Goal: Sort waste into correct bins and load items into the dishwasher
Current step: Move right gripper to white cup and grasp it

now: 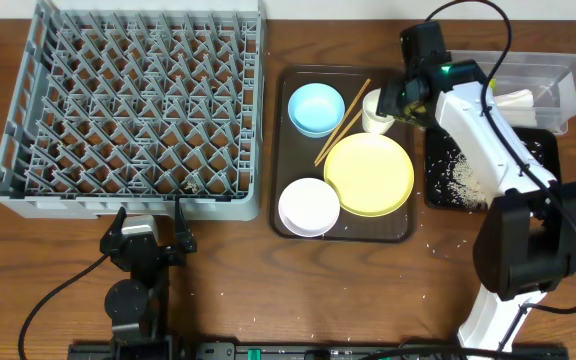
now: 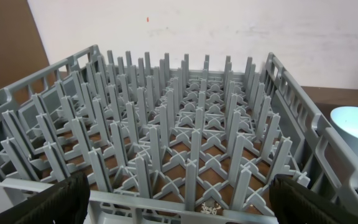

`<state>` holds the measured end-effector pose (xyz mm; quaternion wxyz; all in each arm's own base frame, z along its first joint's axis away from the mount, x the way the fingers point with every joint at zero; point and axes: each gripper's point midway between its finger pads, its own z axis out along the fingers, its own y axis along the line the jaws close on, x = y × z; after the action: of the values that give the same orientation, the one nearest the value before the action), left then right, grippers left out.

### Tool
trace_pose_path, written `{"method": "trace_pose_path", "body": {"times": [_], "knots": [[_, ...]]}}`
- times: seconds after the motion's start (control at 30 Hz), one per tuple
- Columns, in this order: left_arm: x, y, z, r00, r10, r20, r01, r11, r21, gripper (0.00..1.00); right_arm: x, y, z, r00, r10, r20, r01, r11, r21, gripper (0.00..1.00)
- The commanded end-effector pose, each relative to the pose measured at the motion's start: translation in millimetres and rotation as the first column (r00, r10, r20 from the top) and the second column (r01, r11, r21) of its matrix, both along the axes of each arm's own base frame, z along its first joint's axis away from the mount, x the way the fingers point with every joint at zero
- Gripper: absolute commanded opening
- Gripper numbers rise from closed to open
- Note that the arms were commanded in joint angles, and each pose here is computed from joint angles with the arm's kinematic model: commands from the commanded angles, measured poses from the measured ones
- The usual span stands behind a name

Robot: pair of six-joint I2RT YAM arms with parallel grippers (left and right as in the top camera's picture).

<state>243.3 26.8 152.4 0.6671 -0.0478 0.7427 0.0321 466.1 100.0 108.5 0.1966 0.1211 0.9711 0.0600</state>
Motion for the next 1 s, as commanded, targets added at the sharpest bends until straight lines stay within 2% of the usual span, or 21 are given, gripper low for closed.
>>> {"method": "trace_pose_path", "body": {"times": [0.0, 0.13, 0.33, 0.63, 0.7, 0.87, 0.97], "knots": [[-1.3, 4.0, -15.7, 0.999, 0.021, -0.048, -0.021, 1.0, 0.004, 0.94, 5.8, -4.7, -12.1, 1.0, -0.024, -0.011, 0.024, 1.0, -0.021, 0.56], [-1.5, 5.1, -16.4, 0.998, 0.028, -0.05, -0.028, 1.0, 0.002, 0.94, 8.6, -8.6, -30.2, 0.999, -0.034, -0.033, 0.033, 0.998, -0.05, 0.51], [-1.0, 5.1, -22.4, 0.997, 0.028, -0.076, -0.028, 1.0, -0.005, 0.94, 17.0, -11.8, -46.3, 0.999, -0.045, -0.031, 0.043, 0.997, -0.063, 0.31], [-0.5, 5.2, -47.0, 0.983, 0.026, -0.184, -0.03, 0.999, -0.014, 0.94, 21.7, -15.2, -52.9, 0.999, -0.036, -0.023, 0.034, 0.996, -0.086, 0.09], [-0.3, 5.2, -47.8, 0.982, 0.026, -0.188, -0.03, 0.999, -0.014, 0.94, 21.6, -16.4, -52.9, 0.999, -0.032, -0.024, 0.029, 0.996, -0.089, 0.02], [4.2, -4.6, -33.4, 0.992, -0.022, -0.123, 0.009, 0.994, -0.105, 0.94, 21.2, -21.5, -38.3, 0.999, -0.041, -0.009, 0.04, 0.997, -0.07, 0.01], [4.6, -5.5, -25.5, 0.995, -0.014, -0.099, -0.007, 0.978, -0.207, 0.94, 23.2, -19.8, -5.4, 0.999, -0.003, 0.047, 0.005, 0.999, -0.041, 0.01]]}}
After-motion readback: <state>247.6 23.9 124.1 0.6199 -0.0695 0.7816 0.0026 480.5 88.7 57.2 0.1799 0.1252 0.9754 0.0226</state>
